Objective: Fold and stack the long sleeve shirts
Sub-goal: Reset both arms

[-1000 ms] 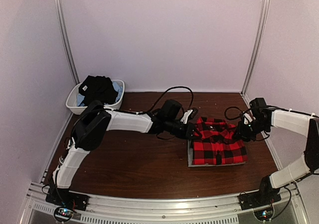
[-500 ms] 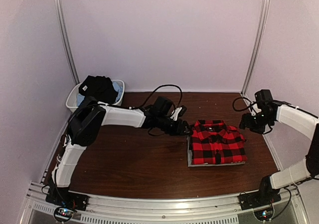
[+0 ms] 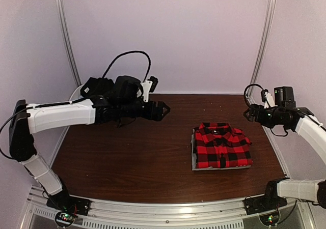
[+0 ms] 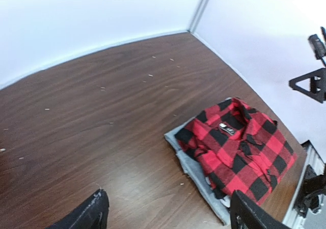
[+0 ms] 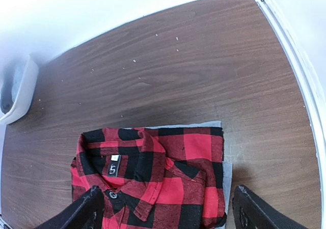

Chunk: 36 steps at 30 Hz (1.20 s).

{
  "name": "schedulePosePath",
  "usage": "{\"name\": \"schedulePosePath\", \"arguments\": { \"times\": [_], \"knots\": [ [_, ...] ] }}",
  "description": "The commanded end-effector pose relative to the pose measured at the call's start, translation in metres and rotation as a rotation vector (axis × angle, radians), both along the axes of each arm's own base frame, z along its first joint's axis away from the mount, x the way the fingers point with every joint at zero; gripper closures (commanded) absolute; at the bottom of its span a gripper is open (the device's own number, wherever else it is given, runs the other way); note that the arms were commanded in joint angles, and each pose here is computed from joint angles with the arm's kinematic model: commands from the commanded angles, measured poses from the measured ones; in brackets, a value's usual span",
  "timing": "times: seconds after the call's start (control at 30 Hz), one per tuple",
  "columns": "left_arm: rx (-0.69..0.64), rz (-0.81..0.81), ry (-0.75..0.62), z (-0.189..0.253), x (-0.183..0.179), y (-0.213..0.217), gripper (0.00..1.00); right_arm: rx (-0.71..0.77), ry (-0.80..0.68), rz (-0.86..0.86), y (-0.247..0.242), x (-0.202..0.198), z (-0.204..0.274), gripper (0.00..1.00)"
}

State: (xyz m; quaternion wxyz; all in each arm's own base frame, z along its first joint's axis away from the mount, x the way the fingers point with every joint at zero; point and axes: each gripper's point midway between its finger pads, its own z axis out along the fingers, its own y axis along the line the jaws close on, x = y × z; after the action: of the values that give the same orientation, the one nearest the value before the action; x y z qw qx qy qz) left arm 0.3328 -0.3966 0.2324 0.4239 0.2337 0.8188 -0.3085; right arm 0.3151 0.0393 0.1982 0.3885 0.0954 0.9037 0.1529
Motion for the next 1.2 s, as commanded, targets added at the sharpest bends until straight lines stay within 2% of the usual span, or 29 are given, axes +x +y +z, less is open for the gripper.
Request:
{"name": "schedulePosePath", "arguments": {
  "times": [0.0,0.07,0.23,0.47,0.77,1.17],
  "knots": [
    [0.159,0.233,-0.136,0.005,0.014,0.073,0.06,0.021,-0.118,0.029,0.009,0.007,0.028,0.08],
    [0.186,0.303,-0.166,0.014,0.013,0.102,0.02,0.007,-0.133,0.039,0.011,0.008,0.034,0.01],
    [0.185,0.458,-0.186,0.035,0.013,0.181,0.02,-0.022,-0.239,0.041,0.014,0.009,0.060,0.00],
    [0.170,0.608,-0.289,0.056,-0.005,0.257,0.02,-0.099,-0.390,-0.027,-0.003,-0.001,0.092,0.00],
    [0.133,0.671,-0.361,0.074,-0.028,0.294,0.02,-0.151,-0.414,-0.045,-0.011,-0.007,0.089,0.00],
    [0.106,0.659,-0.392,0.071,-0.033,0.295,0.02,-0.140,-0.451,0.001,-0.003,-0.006,0.093,0.00]
  ]
}}
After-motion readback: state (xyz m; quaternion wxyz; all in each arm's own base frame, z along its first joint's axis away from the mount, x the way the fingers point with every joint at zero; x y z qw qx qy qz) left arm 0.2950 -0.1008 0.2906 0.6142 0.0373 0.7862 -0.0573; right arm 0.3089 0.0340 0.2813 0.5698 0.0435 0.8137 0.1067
